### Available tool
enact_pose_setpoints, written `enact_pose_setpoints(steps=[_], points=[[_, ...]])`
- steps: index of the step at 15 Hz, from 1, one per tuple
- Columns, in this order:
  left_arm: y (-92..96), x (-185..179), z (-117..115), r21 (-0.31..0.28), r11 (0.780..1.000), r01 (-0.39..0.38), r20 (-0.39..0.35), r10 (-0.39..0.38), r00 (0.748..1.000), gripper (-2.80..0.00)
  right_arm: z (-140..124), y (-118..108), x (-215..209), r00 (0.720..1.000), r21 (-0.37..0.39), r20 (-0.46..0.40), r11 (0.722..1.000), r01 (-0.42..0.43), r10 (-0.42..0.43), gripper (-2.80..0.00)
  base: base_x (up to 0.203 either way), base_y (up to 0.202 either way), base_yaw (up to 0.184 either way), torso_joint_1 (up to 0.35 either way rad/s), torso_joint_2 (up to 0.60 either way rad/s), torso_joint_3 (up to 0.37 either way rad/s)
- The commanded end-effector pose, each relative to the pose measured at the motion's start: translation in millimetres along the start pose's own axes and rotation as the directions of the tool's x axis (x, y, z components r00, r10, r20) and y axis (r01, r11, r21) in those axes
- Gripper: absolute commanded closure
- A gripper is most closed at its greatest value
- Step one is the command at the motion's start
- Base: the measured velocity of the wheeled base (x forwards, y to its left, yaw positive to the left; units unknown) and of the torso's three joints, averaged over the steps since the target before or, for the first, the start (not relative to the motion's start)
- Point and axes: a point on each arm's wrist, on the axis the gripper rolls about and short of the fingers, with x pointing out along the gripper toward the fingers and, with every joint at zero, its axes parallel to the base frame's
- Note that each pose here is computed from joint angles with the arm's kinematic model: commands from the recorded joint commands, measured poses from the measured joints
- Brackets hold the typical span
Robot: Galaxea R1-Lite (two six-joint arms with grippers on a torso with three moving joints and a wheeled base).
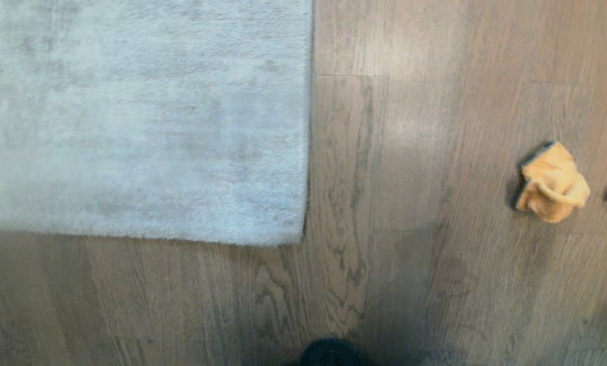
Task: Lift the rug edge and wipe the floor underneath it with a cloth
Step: Lift up the carpet
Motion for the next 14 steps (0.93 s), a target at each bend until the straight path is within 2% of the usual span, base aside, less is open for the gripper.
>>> enact_pose_setpoints(steps=[1,4,6,14], points=[[0.0,0.1,0.0,0.0,1.0,-0.001,0.0,0.001,1.0,0.0,0.0,0.0,0.0,1.0,0.0,0.0,1.0,0.0,0.0,0.0,-0.005,-0.012,0.213,0.002,0.0,0.007],[0.0,0.1,0.0,0.0,1.0,-0.001,0.0,0.001,1.0,0.0,0.0,0.0,0.0,1.0,0.0,0.0,1.0,0.0,0.0,0.0,0.0,-0.009,0.188,0.002,0.0,0.002],[0.0,0.1,0.0,-0.001,1.0,-0.001,0.0,0.001,1.0,0.0,0.0,0.0,0.0,1.0,0.0,0.0,1.0,0.0,0.0,0.0,-0.001,-0.004,0.086,0.004,0.0,0.006],[0.0,0.1,0.0,-0.002,1.0,-0.001,0.0,0.001,1.0,0.0,0.0,0.0,0.0,1.0,0.0,0.0,1.0,0.0,0.0,0.0,0.0,0.0,0.0,0.0,0.0,0.0]])
